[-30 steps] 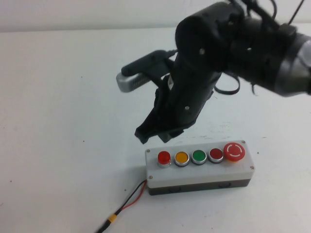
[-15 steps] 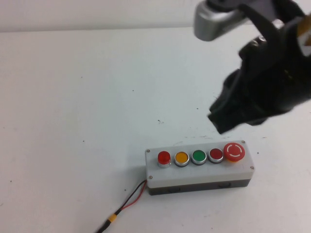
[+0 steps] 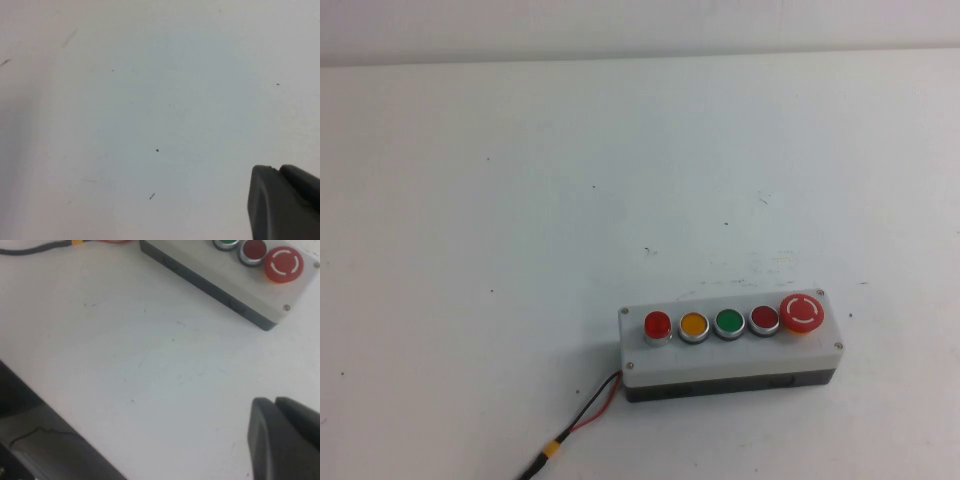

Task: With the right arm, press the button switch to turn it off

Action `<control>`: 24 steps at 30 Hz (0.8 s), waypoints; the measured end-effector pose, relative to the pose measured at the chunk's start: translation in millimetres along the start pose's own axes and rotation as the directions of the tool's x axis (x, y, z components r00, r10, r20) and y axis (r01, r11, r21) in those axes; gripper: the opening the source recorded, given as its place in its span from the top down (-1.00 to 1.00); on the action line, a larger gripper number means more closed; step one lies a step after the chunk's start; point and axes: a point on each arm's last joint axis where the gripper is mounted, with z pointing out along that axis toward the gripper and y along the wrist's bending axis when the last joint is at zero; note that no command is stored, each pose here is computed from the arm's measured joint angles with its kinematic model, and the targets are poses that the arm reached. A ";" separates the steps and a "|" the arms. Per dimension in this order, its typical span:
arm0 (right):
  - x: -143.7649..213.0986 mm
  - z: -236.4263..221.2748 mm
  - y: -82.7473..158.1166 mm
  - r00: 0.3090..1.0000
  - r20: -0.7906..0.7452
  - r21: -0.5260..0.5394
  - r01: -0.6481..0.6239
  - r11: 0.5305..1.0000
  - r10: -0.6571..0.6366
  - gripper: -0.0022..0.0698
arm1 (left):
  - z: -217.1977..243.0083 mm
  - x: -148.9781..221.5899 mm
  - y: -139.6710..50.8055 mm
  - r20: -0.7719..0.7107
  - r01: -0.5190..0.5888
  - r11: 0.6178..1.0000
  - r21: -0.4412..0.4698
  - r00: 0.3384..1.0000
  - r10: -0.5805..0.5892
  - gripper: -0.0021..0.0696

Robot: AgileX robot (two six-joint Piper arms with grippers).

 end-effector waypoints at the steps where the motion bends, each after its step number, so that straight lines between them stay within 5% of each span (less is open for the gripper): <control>1: 5.3 -1.4 -1.3 1.000 0.004 0.007 0.003 1.000 -0.003 0.98 | 0.0 0.0 0.0 0.000 0.000 1.000 0.000 1.000 0.000 0.95; 10: 34.2 28.5 -10.1 0.989 0.146 0.054 0.017 0.998 -0.025 0.98 | 0.0 0.0 0.0 0.000 0.000 1.000 0.000 1.000 0.000 0.95; 24: 142.0 86.4 -47.4 0.853 0.521 0.327 -0.247 0.912 0.045 0.98 | 0.0 0.0 0.0 0.000 0.000 1.000 0.000 1.000 0.000 0.95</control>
